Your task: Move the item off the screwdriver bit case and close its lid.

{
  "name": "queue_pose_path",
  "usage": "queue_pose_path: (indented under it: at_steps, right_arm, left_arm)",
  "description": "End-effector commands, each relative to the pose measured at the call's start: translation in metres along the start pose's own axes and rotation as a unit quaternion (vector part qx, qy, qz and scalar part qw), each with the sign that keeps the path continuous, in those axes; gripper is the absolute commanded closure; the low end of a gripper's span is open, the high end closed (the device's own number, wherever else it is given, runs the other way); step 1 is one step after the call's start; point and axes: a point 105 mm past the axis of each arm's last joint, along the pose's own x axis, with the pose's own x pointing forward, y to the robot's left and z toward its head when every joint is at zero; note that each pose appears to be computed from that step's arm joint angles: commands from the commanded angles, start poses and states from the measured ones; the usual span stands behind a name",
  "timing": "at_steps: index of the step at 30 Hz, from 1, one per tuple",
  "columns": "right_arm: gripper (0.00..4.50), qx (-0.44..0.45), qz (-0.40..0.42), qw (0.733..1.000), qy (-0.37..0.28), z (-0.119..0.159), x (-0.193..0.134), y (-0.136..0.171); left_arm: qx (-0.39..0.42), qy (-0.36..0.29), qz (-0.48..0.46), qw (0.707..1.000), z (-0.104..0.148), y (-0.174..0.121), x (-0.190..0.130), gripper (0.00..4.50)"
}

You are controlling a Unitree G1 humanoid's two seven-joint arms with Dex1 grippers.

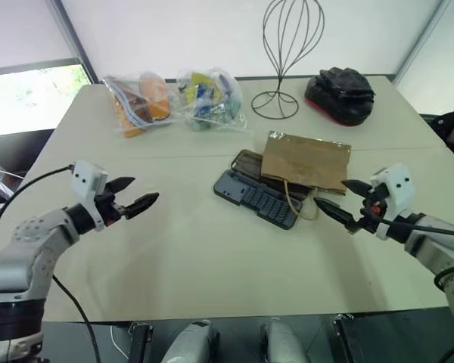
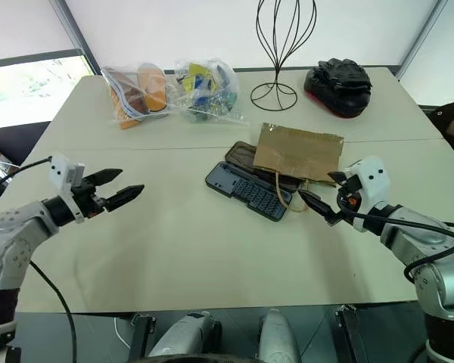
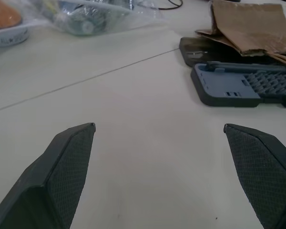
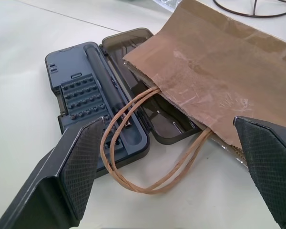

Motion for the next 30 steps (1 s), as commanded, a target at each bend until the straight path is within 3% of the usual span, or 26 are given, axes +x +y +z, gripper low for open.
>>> queue_pose_path:
  at_steps: [1, 30]
  right_arm:
    - [0.03, -0.021, -0.013, 0.999, -0.022, 0.011, -0.003, -0.003]
    - [0.03, -0.054, -0.065, 0.996, -0.027, 0.007, -0.003, -0.02]
  left_arm:
    - [0.027, -0.021, -0.002, 0.999, 0.015, 0.004, 0.007, 0.0]
    - [0.02, -0.035, -0.059, 0.997, 0.022, -0.019, 0.017, 0.0]
